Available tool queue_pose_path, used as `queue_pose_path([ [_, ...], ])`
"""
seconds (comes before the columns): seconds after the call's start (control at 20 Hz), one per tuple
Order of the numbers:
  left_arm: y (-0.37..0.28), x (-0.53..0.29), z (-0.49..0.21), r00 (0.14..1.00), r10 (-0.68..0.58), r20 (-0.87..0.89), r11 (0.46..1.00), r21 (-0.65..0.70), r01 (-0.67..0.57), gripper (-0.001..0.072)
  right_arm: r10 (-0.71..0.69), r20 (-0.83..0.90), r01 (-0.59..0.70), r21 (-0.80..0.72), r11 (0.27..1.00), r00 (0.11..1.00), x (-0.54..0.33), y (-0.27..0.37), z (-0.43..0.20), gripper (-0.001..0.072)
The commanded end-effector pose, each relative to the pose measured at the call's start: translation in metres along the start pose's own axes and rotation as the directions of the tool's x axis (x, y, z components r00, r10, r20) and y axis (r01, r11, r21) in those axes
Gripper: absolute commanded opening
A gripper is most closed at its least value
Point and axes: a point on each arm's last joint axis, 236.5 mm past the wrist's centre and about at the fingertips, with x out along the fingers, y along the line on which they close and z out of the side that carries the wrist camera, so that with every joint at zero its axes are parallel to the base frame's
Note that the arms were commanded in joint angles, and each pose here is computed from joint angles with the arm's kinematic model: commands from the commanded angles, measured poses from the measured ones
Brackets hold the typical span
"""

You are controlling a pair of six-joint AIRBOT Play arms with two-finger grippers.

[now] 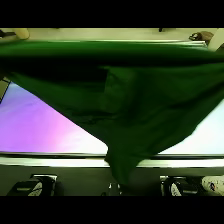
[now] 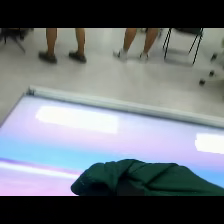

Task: Fold the shirts.

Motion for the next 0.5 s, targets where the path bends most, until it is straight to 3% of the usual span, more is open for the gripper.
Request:
queue_pose_path([
  [0.0, -0.006, 0.052, -0.067, 0.981, -0.025, -0.195, 1.0, -0.005, 0.024, 0.0027, 0.015, -0.324, -0.002, 0.041, 0.999, 0.946, 0.086, -0.02, -0.062, 0.0019],
  [0.15, -0.034, 0.115, -0.128, 0.938, -0.15, -0.312, 0.988, -0.088, 0.128, 0.0027, 0.176, -0.448, -0.107, 0.174, 0.979, 0.876, 0.195, -0.015, -0.103, 0.0019],
  [0.25, -0.04, 0.166, -0.147, 0.934, -0.173, -0.311, 0.981, -0.139, 0.135, 0.0027, 0.295, -0.431, -0.147, 0.343, 0.928, 0.853, 0.271, -0.009, -0.123, 0.0019],
  [0.45, -0.045, 0.266, -0.197, 0.91, -0.196, -0.366, 0.962, -0.251, 0.107, 0.0027, 0.448, -0.334, -0.116, 0.682, 0.722, 0.829, 0.372, -0.003, -0.163, 0.002],
])
